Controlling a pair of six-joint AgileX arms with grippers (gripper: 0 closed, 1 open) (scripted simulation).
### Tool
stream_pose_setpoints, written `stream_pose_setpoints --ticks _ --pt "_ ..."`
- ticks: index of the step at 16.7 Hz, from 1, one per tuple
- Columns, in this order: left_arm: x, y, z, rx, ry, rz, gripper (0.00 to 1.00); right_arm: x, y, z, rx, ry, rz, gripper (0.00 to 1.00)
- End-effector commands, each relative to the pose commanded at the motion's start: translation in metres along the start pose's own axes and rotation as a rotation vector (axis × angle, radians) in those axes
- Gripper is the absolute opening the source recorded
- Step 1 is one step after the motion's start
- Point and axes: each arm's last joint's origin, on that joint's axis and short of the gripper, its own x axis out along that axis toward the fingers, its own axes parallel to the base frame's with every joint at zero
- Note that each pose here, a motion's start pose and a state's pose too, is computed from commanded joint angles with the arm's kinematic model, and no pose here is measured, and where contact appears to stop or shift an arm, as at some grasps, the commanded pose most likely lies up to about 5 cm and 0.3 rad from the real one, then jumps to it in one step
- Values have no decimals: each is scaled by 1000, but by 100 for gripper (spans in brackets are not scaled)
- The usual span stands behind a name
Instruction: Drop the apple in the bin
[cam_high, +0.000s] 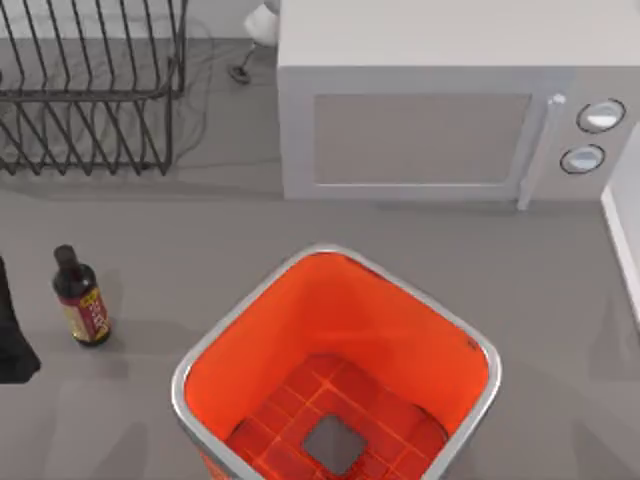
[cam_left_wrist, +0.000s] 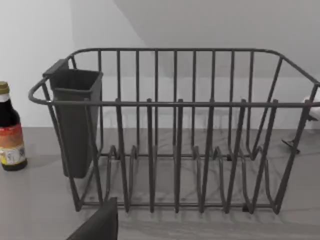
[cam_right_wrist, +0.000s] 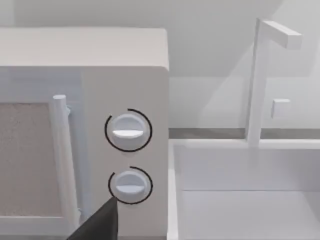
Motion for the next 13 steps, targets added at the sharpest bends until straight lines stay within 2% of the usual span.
stream_pose_setpoints --ticks 4,7,10,13 --pt "0 1 6 3 22 5 100 0 0 0 0 0 0 100" --pt "3 3 29 11 106 18 100 0 0 0 0 0 0 100" --pt "18 7 61 19 261 35 100 0 0 0 0 0 0 100" --pt "52 15 90 17 479 54 100 0 0 0 0 0 0 100"
